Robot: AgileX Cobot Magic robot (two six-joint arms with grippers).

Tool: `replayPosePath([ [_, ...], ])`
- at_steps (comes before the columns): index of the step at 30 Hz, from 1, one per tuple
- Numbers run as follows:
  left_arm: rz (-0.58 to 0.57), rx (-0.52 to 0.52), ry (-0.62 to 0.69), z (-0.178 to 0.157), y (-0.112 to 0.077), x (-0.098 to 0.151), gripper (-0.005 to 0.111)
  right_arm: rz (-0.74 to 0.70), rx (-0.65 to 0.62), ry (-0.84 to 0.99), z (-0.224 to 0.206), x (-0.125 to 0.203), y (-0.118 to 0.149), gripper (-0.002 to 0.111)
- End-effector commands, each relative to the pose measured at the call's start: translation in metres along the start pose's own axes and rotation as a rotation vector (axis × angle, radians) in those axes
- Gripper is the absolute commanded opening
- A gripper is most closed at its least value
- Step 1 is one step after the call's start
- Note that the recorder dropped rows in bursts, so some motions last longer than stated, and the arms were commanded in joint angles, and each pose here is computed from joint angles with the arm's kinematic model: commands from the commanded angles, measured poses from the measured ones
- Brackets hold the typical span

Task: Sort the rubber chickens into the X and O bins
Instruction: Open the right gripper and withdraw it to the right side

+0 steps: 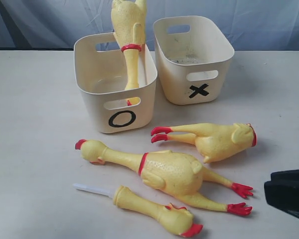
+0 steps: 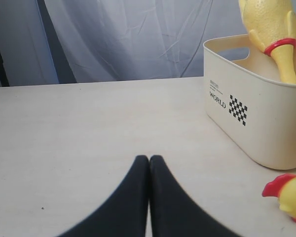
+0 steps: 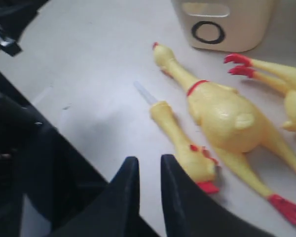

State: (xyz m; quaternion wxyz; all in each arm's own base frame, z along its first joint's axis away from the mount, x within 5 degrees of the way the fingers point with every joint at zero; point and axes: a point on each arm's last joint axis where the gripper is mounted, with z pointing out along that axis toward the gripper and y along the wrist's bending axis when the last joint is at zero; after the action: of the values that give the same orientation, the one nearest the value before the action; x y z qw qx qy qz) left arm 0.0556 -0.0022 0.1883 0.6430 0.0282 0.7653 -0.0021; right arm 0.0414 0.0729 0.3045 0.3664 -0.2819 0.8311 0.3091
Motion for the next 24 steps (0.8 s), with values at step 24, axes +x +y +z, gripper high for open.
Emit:
replayPosePath([
  [24, -0.006, 0.002, -0.022, -0.001, 0.000, -0.003, 0.000, -0.439, -0.017, 0.310, -0.032, -0.005, 0.007, 0.016],
])
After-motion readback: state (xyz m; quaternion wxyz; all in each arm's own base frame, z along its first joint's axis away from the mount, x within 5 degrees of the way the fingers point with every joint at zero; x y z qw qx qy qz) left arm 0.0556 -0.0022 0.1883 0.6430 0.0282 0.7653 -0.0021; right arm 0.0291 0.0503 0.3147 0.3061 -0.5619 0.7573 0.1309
